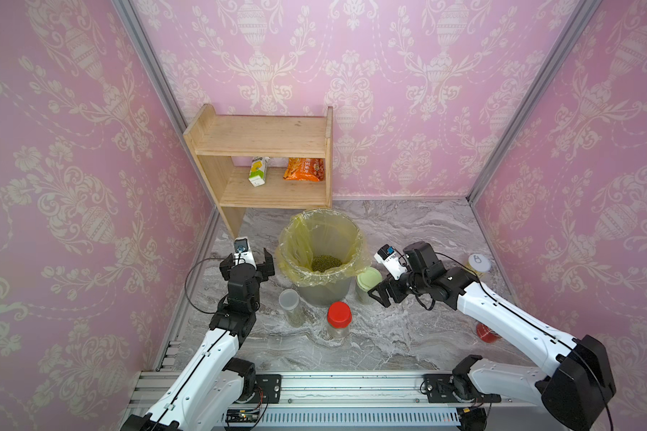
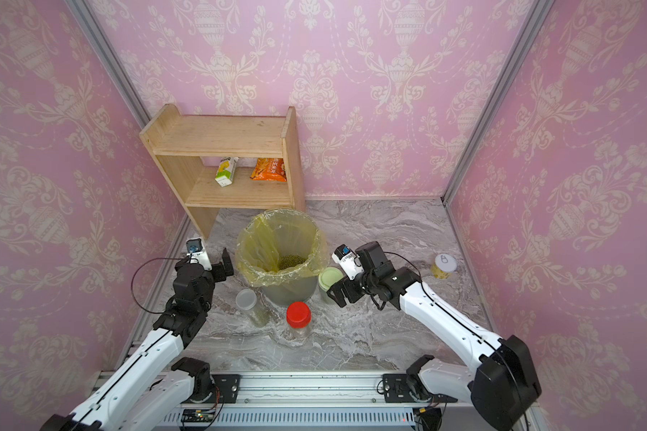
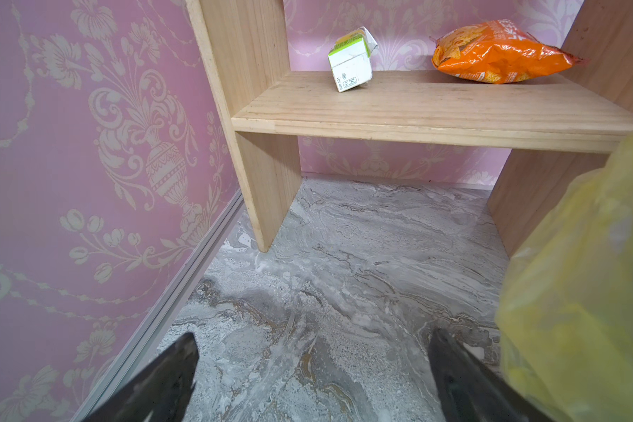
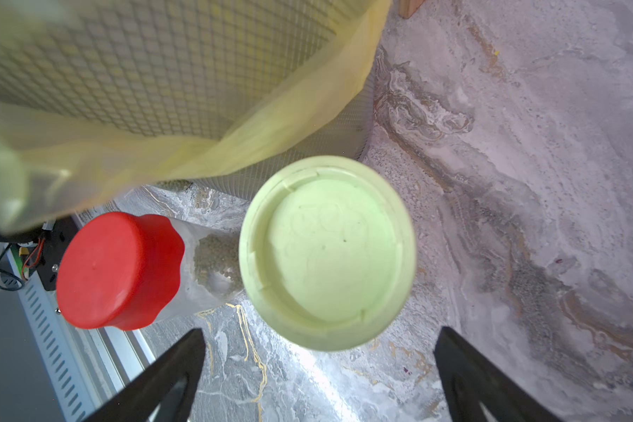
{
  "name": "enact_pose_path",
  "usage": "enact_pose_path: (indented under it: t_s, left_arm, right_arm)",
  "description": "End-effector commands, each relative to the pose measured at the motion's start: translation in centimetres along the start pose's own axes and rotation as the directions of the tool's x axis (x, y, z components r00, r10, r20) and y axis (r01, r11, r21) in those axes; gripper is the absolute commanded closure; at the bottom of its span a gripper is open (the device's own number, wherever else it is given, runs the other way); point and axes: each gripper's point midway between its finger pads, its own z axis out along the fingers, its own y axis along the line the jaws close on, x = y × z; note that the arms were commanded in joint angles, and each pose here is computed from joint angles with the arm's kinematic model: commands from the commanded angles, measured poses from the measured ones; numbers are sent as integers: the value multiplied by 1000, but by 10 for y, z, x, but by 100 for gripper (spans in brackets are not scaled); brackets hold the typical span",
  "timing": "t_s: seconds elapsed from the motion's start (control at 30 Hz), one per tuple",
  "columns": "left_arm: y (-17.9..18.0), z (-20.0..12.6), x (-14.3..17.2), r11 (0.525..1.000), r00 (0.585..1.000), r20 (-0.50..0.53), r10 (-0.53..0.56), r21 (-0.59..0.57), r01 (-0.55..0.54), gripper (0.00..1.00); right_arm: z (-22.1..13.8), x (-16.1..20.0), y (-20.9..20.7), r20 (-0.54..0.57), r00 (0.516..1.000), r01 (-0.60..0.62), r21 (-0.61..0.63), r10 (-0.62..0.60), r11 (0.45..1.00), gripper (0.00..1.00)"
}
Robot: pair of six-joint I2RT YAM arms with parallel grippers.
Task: Empty moldy mung beans from jars
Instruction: Pick up the jar from the center of the board.
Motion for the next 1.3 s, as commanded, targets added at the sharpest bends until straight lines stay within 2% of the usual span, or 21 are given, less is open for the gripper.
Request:
enact_pose_path:
  t_s: [0.0,0.1,0.27,0.6,0.7,0.77,0.87,1.0,1.07,1.2,1.27]
  left_arm:
    - [0,-1,7,1000,999,-26,-21,-5,21,1]
    - [-3,1,10,1000,999,-40,-24,3,24,1]
    - [-2,4,12,999,997,-69,-36,-11,35,1]
    - [10,3,12,996,999,-26,-38,-78,35,1]
    - [15,5,13,993,999,-17,-45,-110,43,1]
    - [29,3,15,979,997,4,-79,-187,79,1]
    - [33,1,17,977,997,32,-73,-199,78,1]
    - [33,-3,15,978,994,64,-87,-182,97,1]
    - [35,-4,13,976,994,71,-85,-193,98,1]
    - [31,-3,13,981,995,59,-81,-170,90,1]
    - [22,-3,12,990,997,36,-70,-120,74,1]
  right_arm:
    - [3,-6,-1,-2,1000,19,24,-19,1000,0]
    - [11,-6,1,-20,1000,20,15,-20,1000,0]
    - [20,-10,-5,-18,999,38,68,-36,997,0]
    - [47,-8,-10,-20,1000,4,87,-2,996,0]
    - [54,-6,-15,-16,1000,-17,105,19,994,0]
    - [59,-6,-11,-10,1000,-28,74,29,997,0]
    - [65,-3,-13,-29,999,-36,80,39,996,7]
    - [70,2,-18,-42,998,-37,100,41,994,22]
    - [70,2,-19,-40,998,-43,103,47,994,26]
    - [68,4,-22,-28,998,-47,126,51,991,36]
    - [65,3,-24,-20,998,-51,139,54,989,38]
